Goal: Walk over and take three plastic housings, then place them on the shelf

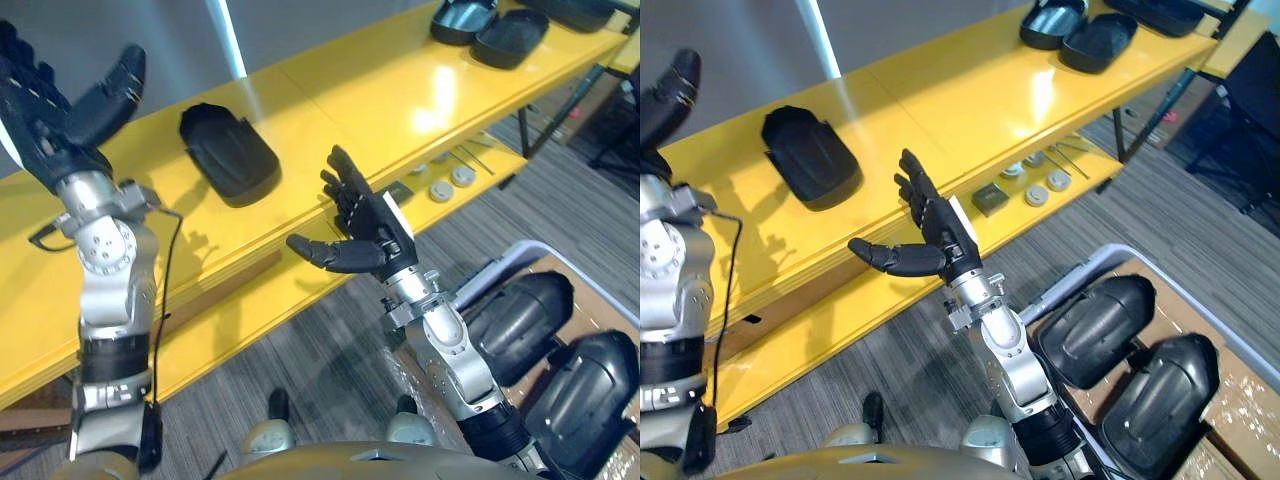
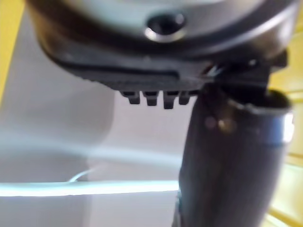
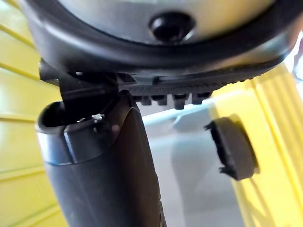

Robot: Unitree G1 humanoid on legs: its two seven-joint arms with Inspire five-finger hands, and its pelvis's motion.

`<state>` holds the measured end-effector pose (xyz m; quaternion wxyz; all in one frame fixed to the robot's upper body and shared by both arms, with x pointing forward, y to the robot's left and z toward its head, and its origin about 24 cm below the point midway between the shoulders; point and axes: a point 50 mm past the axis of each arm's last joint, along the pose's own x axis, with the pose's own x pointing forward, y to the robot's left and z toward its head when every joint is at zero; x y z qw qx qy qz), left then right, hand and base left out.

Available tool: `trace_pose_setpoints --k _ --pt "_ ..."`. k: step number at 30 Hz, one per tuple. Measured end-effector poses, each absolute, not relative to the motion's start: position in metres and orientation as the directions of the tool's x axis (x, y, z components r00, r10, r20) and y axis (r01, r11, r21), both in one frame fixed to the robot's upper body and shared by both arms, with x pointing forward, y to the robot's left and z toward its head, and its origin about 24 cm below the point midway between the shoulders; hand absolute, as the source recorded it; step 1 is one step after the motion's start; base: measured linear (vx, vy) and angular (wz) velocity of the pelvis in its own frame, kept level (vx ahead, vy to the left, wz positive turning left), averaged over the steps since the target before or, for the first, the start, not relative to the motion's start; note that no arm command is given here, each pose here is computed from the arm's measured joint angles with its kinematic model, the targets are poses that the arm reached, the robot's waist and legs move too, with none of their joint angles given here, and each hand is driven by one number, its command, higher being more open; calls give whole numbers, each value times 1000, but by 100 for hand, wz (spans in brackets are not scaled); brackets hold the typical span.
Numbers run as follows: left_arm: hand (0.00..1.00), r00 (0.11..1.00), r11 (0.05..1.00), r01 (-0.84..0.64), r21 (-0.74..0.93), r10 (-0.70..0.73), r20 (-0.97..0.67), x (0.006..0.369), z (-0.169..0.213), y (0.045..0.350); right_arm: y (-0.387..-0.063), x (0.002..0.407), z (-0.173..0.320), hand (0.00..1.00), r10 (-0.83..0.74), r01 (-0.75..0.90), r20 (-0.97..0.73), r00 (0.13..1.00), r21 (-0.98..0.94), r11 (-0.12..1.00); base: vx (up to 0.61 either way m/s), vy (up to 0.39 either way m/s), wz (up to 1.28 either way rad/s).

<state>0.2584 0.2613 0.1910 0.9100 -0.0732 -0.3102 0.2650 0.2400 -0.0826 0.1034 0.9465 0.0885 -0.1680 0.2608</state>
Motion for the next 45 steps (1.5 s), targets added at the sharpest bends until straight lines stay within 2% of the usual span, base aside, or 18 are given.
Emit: trace_pose_setpoints --k 4,8,12,18,21,23,29,34,37,45 --pt "100 715 835 -464 -296 550 431 214 142 249 -83 243 96 100 479 -532 344 807 74 843 -22 -27 47" --pt "100 731 803 -519 -293 595 335 176 110 248 -82 244 90 100 496 -545 325 805 76 835 -30 -57 72" --pt "100 755 817 -513 -265 576 313 159 98 250 -76 244 92 100 484 -544 341 806 105 832 -42 -53 85" --pt "100 818 878 -417 -234 475 324 155 96 245 -75 246 93 100 462 -509 349 816 55 859 -28 27 23" --pt "100 844 918 -283 -277 375 383 165 108 229 -96 249 94 100 351 -406 377 857 75 911 -14 60 15" --pt "100 851 922 -246 -299 353 389 171 109 223 -104 251 96 100 306 -367 393 867 90 926 -33 -43 -4" --pt "100 854 910 -229 -346 358 376 183 106 216 -110 250 108 100 325 -392 458 827 57 918 -125 -118 -8" --pt "100 873 910 -177 -374 321 368 186 104 202 -144 240 122 100 221 -273 515 828 27 961 49 -67 16" --pt "100 877 896 -163 -414 324 356 186 103 201 -153 240 125 100 178 -224 523 833 25 974 105 -14 3" --pt "100 904 901 -50 -431 224 364 189 103 182 -157 240 123 100 171 -46 486 857 -259 965 -17 -2 -5"
